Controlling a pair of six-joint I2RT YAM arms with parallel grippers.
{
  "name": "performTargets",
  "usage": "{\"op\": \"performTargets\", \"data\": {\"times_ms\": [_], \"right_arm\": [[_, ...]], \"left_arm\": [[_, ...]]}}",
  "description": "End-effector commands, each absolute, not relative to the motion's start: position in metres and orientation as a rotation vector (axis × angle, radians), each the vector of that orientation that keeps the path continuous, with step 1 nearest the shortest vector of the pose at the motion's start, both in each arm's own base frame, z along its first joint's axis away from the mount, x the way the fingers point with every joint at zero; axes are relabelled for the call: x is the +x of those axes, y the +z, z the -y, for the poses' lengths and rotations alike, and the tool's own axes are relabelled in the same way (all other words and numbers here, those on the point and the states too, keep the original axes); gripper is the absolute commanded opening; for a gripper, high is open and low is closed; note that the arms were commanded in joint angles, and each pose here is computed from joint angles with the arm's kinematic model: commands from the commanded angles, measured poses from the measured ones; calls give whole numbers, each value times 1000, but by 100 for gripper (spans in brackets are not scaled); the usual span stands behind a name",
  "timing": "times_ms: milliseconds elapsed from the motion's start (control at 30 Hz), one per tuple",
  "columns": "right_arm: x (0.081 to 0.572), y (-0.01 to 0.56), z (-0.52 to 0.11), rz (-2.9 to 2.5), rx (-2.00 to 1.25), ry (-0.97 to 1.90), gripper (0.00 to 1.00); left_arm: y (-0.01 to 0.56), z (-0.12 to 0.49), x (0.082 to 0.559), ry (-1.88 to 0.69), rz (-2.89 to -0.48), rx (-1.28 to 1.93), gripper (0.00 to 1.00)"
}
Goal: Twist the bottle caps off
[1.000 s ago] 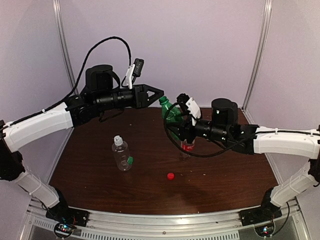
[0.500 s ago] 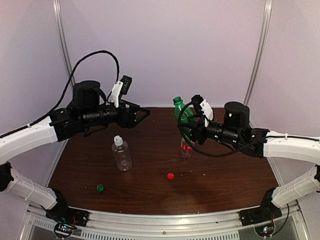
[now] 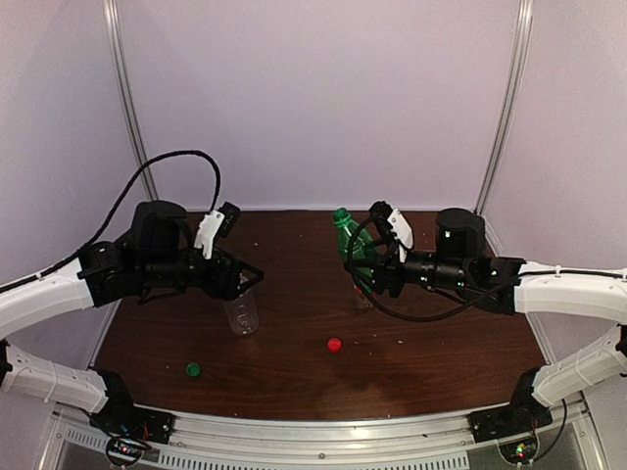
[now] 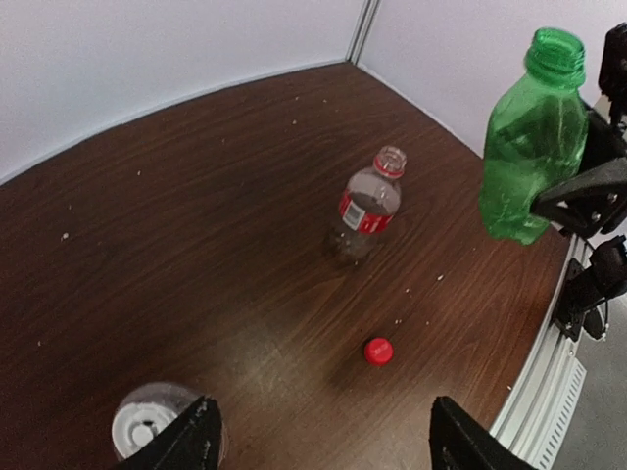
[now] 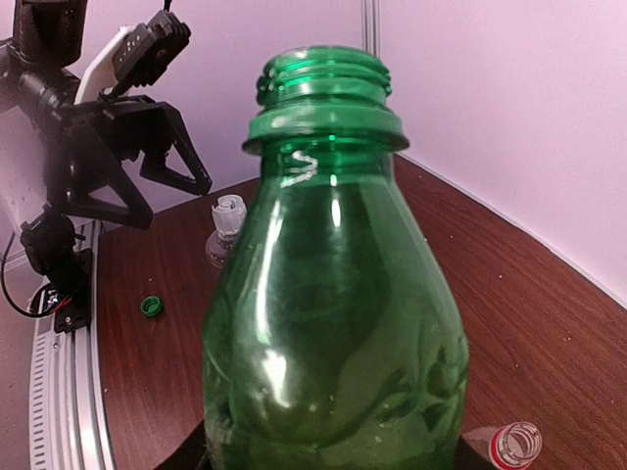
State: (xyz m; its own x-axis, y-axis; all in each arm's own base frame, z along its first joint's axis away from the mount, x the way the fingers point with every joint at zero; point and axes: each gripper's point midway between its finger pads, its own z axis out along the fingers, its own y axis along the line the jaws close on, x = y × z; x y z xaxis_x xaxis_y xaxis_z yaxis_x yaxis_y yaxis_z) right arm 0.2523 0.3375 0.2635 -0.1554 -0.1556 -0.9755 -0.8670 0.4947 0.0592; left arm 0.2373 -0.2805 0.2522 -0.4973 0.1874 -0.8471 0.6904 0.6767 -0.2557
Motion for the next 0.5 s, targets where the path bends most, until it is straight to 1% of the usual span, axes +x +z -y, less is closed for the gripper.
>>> {"op": "performTargets", "data": {"times_ms": [0, 133, 300, 467], "right_arm": [[249, 264, -335, -1631, -882, 827, 52], [250, 258, -338, -1644, -887, 838, 52], [251, 255, -339, -1656, -893, 840, 52], [251, 254, -338, -1661, -885, 838, 52]], "left_arm": [[202, 246, 216, -693, -2235, 513, 74], [177, 220, 200, -654, -2313, 394, 73], [142, 180, 184, -525, -2463, 202, 65], [106, 159, 170, -416, -2601, 83, 59]]}}
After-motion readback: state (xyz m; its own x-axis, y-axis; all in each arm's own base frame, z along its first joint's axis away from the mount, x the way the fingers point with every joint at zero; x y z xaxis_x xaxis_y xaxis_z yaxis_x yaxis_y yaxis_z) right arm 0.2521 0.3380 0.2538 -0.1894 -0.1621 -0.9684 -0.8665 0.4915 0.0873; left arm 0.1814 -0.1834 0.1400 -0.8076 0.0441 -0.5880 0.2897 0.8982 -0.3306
